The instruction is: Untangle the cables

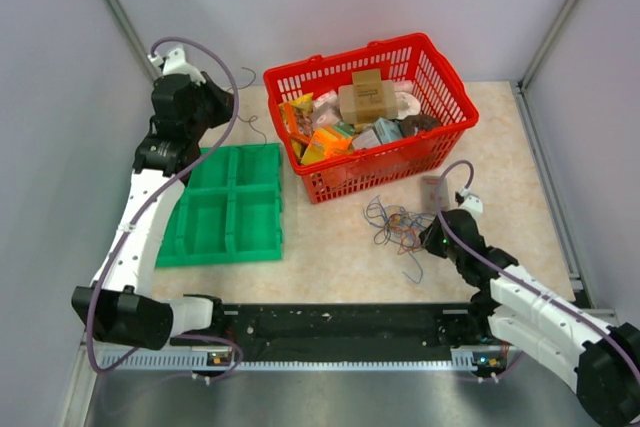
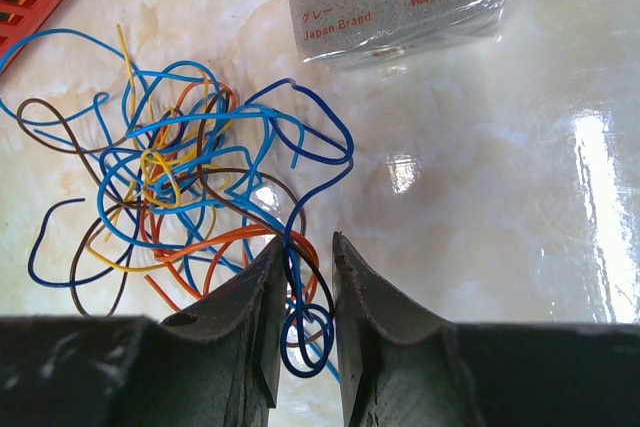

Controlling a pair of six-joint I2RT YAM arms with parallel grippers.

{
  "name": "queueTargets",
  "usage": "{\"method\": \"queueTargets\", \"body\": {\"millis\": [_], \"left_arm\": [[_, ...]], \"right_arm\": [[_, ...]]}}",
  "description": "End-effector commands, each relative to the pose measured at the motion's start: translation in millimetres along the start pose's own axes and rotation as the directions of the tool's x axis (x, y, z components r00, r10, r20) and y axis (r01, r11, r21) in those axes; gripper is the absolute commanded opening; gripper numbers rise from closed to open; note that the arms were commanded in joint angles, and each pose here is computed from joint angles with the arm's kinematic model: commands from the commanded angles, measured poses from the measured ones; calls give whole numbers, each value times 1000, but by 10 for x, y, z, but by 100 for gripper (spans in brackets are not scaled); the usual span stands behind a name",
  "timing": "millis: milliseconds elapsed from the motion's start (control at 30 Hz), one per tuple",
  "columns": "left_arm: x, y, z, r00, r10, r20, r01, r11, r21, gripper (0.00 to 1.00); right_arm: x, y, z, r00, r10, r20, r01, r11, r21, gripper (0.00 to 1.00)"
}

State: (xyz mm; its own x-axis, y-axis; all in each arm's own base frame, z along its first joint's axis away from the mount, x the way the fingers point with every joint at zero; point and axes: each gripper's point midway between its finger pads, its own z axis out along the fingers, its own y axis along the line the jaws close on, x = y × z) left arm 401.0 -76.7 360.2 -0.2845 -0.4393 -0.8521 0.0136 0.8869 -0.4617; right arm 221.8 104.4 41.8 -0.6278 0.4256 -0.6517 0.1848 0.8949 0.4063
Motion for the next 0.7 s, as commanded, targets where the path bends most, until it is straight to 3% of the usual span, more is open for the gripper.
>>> {"method": "queueTargets", "body": {"millis": [0, 500, 667], "left_arm": [[18, -8, 105, 997, -69, 34, 68, 997, 45, 0], [1273, 962, 304, 970, -183, -158, 131, 947, -292, 0], [1707, 1070, 435, 897, -281, -341, 128, 904, -407, 0]], "right_arm": [[-91, 66, -8, 999, 5, 43, -4, 999, -38, 25], [-88, 72, -7, 999, 3, 43, -1, 999, -45, 25], [-77, 83, -8, 999, -3, 38, 5, 999, -52, 25]]}}
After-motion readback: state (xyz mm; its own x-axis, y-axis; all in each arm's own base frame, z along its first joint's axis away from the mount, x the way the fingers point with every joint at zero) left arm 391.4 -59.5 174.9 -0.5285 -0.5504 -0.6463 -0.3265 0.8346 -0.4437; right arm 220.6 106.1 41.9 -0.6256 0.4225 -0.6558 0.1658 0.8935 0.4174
